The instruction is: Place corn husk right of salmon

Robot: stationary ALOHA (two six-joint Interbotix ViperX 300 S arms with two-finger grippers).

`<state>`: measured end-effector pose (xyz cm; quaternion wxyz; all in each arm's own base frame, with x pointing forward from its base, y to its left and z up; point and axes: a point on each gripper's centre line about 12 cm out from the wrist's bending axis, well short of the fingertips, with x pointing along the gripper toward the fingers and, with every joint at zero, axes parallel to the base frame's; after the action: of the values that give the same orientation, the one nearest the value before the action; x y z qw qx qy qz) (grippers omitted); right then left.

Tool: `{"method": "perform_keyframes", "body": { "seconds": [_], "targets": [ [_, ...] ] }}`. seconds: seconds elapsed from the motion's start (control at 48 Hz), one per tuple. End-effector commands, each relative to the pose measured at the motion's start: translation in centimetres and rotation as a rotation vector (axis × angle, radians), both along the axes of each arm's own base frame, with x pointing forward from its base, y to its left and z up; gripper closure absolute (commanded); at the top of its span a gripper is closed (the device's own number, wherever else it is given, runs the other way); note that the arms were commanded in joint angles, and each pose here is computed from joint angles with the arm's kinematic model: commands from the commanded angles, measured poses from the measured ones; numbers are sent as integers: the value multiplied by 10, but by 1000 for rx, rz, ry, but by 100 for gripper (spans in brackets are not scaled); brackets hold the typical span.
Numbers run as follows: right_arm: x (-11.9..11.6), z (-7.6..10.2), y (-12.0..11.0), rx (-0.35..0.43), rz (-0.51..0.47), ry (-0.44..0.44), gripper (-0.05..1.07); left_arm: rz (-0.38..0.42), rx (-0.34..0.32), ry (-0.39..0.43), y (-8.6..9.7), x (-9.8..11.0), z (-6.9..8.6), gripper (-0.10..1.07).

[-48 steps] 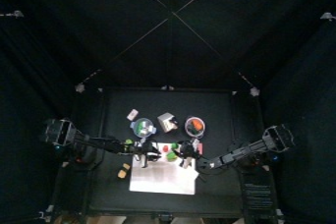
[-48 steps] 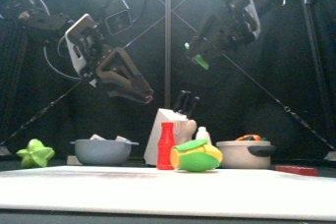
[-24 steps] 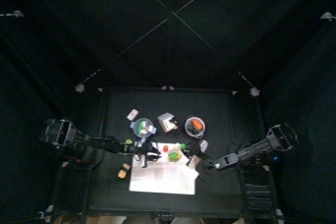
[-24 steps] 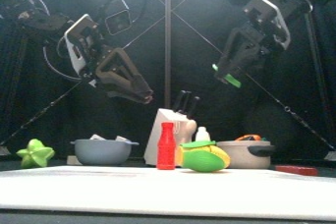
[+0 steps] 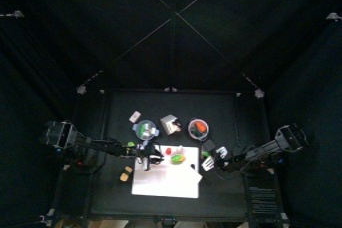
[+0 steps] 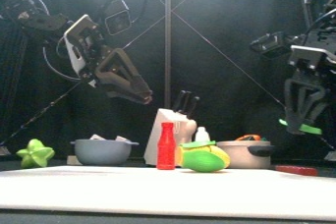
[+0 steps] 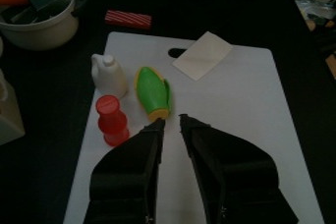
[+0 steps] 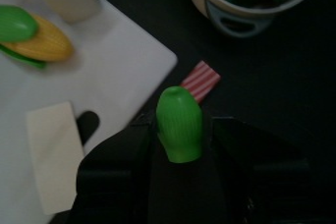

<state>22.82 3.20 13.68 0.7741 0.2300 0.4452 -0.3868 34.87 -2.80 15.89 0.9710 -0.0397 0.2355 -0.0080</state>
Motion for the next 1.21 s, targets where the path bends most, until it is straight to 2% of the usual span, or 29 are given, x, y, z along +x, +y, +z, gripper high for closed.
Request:
{"method": "perform_keyframes", "body": {
  "seconds": [0.0,0.25,0.354,0.646,0.771,1.021,1.188],
  "targets": [
    [-4,-1,-1,13,-13,0,52,2,-1,-28,1,3,8,32],
    [-10,-18,-12,32,-42,31,50,2,-1,-20,1,3,7,32],
    [-9,-21,-12,47,-43,30,46,2,-1,-14,1,3,5,32],
    [-9,-21,-13,46,-43,29,13,-4,2,0,-1,7,0,32],
    [-7,-19,-12,43,-33,24,4,-8,3,4,-3,10,-2,32],
    [-9,-20,-13,36,-30,32,2,-6,3,-2,-4,28,-3,30],
    [-9,-20,-13,31,-33,35,2,-2,4,3,-3,41,-6,21]
  ]
}}
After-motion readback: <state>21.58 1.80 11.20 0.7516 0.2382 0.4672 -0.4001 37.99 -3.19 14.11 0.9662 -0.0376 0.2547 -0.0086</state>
